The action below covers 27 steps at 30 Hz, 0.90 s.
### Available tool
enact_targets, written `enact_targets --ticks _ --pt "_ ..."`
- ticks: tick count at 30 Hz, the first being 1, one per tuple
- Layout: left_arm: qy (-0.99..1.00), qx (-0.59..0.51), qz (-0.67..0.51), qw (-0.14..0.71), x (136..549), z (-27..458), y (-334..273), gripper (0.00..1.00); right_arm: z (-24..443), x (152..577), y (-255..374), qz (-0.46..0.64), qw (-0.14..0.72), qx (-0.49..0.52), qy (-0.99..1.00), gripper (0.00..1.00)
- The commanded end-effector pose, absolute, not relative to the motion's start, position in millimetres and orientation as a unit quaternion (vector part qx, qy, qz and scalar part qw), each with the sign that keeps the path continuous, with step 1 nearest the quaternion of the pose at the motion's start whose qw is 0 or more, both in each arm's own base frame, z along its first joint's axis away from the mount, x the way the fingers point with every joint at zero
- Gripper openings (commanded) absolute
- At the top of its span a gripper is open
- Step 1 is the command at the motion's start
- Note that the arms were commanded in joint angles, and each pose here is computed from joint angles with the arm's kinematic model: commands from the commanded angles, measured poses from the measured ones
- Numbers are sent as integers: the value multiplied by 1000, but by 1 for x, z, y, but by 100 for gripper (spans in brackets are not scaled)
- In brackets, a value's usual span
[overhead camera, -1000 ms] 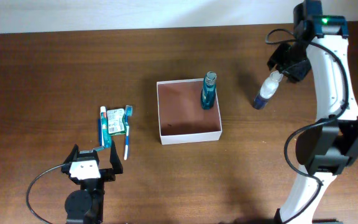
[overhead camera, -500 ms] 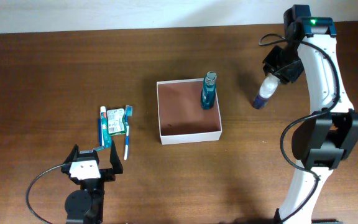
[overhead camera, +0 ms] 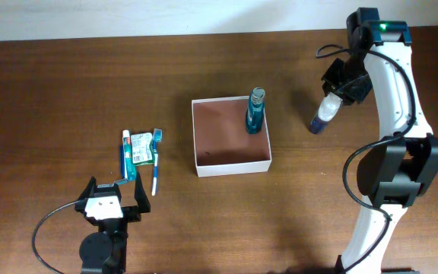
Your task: Pack container
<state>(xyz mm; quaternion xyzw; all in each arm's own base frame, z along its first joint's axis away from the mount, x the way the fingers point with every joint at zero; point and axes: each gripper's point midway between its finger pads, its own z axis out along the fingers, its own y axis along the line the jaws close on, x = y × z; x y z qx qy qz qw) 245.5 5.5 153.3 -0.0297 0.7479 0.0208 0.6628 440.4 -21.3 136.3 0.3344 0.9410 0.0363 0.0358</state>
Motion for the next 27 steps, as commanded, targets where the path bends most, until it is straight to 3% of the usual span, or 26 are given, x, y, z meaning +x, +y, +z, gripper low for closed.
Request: enact_targets --ticks 1,8,20,27 --pt "749 -34 24 661 246 150 7 100 136 438 -18 33 32 312 949 33" --pt "749 -34 24 661 246 150 7 100 143 438 -20 31 42 301 952 24" --pt "749 -34 24 661 246 150 7 100 151 435 -17 33 47 249 967 25" --pt "749 -34 24 661 246 150 7 100 179 426 -14 42 63 231 970 25"
